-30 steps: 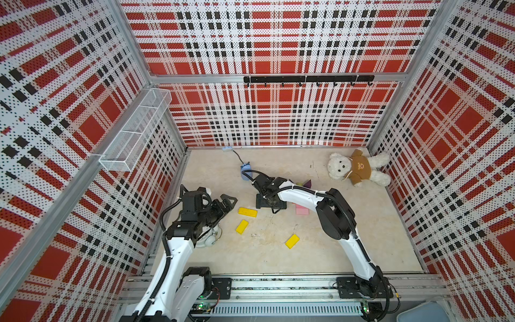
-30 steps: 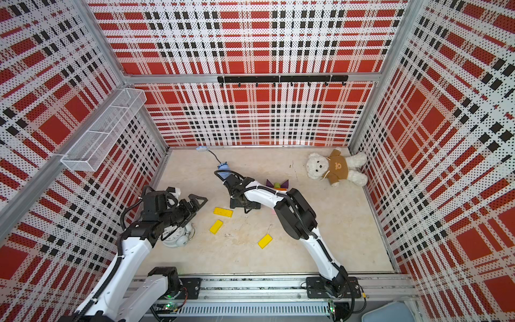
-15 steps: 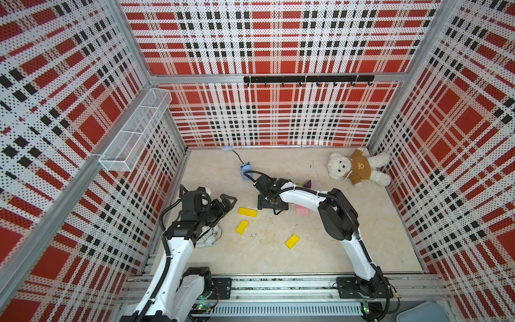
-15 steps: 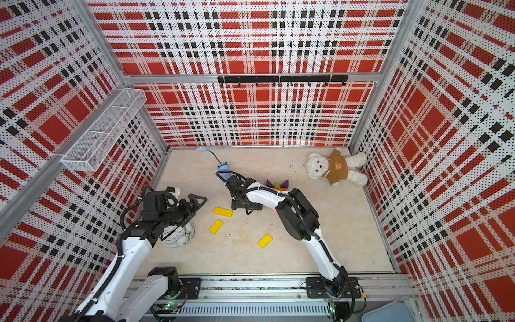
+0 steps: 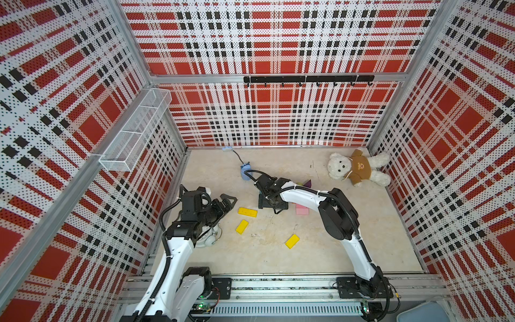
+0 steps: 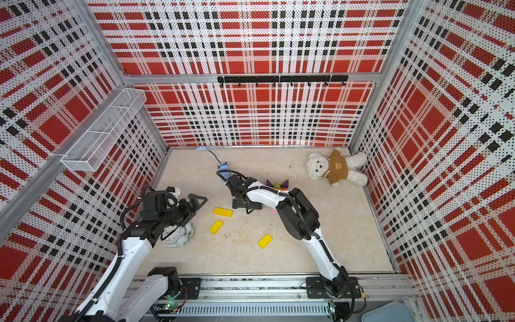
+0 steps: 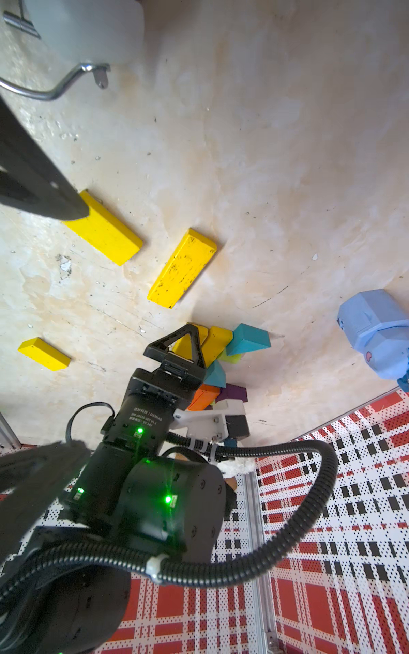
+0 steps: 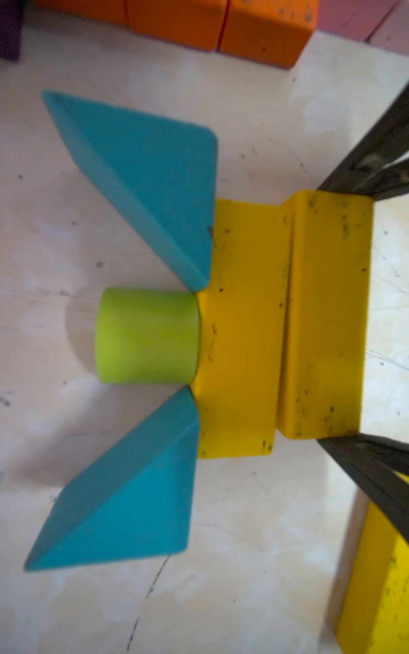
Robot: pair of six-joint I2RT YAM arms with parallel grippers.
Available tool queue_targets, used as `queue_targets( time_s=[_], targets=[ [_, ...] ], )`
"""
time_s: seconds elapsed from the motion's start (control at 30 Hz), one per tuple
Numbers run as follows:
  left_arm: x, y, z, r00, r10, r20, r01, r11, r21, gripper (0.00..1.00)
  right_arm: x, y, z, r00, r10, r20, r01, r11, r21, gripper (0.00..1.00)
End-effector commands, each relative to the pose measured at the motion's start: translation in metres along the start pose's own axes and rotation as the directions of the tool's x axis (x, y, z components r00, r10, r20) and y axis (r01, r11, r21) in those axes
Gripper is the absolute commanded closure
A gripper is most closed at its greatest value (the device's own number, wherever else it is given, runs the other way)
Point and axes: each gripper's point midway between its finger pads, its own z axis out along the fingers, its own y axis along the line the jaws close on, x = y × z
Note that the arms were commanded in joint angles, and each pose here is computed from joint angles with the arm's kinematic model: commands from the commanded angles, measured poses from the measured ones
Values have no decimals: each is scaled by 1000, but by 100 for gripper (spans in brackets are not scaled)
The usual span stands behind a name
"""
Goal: Assemble a carrot with building blocks
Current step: Assemble the building block at the center of the board.
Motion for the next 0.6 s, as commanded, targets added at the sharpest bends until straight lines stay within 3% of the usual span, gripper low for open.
queue_targets(
  time_s=[0.0, 0.57],
  targets=[
    [-5, -5, -2, 1000, 9, 18, -9, 1000, 22, 0, -11, 9, -6, 999, 32, 27, -31, 999, -32, 5],
    [-5, -5, -1, 1000, 7, 16, -7, 1000, 23, 1, -17, 14, -13, 998, 30, 47, -27, 998, -54, 0]
  ],
)
